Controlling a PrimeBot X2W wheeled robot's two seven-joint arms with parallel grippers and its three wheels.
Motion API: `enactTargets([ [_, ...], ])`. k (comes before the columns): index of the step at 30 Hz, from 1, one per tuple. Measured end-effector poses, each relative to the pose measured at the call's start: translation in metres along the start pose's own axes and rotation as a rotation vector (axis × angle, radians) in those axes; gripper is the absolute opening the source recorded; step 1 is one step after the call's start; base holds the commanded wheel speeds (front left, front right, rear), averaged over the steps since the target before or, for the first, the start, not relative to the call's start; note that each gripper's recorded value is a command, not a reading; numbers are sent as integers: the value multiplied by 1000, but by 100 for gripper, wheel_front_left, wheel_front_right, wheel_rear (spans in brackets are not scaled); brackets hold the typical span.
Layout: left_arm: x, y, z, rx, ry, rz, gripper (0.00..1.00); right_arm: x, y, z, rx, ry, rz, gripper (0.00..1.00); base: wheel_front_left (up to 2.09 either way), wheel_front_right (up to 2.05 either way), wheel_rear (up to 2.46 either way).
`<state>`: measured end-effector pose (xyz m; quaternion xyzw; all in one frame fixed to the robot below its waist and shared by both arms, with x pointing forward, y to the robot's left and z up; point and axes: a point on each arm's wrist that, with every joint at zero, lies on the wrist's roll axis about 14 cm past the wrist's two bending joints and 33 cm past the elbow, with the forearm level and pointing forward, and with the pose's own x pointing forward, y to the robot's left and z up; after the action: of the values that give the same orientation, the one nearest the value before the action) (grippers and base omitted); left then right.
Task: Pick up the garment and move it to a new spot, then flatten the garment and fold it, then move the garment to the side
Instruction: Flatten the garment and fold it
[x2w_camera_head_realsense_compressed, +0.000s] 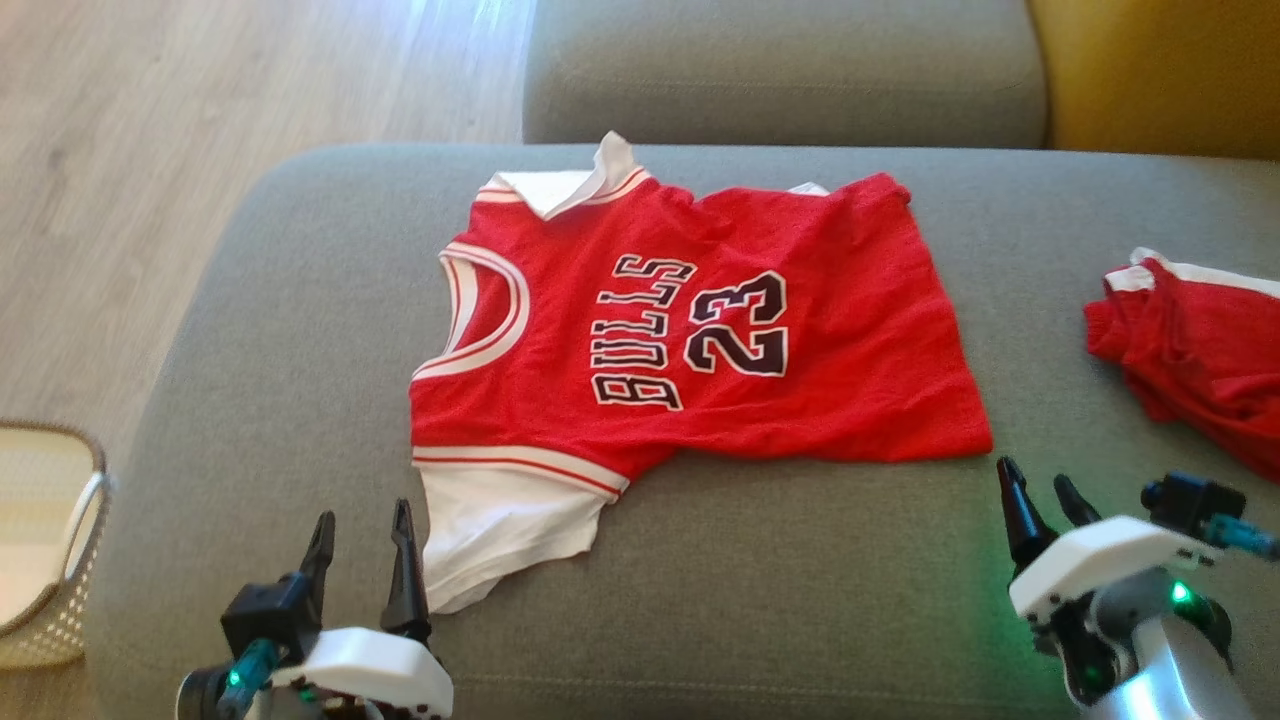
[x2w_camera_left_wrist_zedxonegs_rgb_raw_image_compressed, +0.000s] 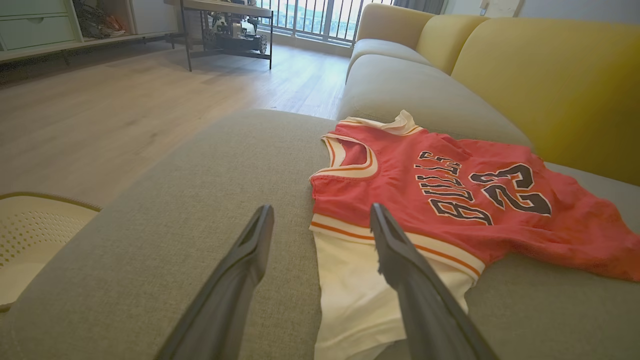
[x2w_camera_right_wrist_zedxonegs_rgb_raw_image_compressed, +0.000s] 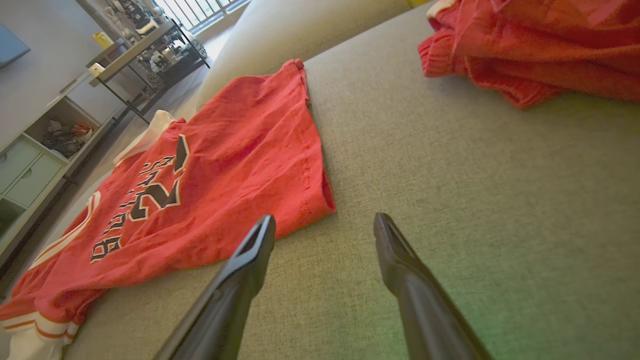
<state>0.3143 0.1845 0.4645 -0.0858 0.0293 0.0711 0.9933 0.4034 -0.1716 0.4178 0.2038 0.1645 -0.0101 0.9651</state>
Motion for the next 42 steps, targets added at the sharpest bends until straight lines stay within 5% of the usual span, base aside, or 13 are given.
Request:
enactTargets([
  [15, 6, 12, -10, 10, 40, 41, 100, 49, 19, -35, 154, 156, -53, 100, 0, 0, 0],
  [16, 6, 12, -11, 10, 41, 42, 100, 51, 21, -35, 156, 160, -51, 75, 0, 0, 0],
  [17, 6, 12, -11, 10, 44, 41, 100, 52, 22, -35, 157, 160, -49, 16, 0, 0, 0],
  [18, 6, 12, -12, 10, 45, 41, 100, 54, 24, -35, 158, 161, -48, 0, 0, 0, 0],
  [34, 3, -2, -4, -5, 17, -1, 100, 41, 24, 17, 158, -22, -26, 0, 0, 0, 0],
  [42, -3, -16, -5, -19, 13, -49, 100, 13, -7, 13, 152, -10, -84, 0, 0, 0, 0],
])
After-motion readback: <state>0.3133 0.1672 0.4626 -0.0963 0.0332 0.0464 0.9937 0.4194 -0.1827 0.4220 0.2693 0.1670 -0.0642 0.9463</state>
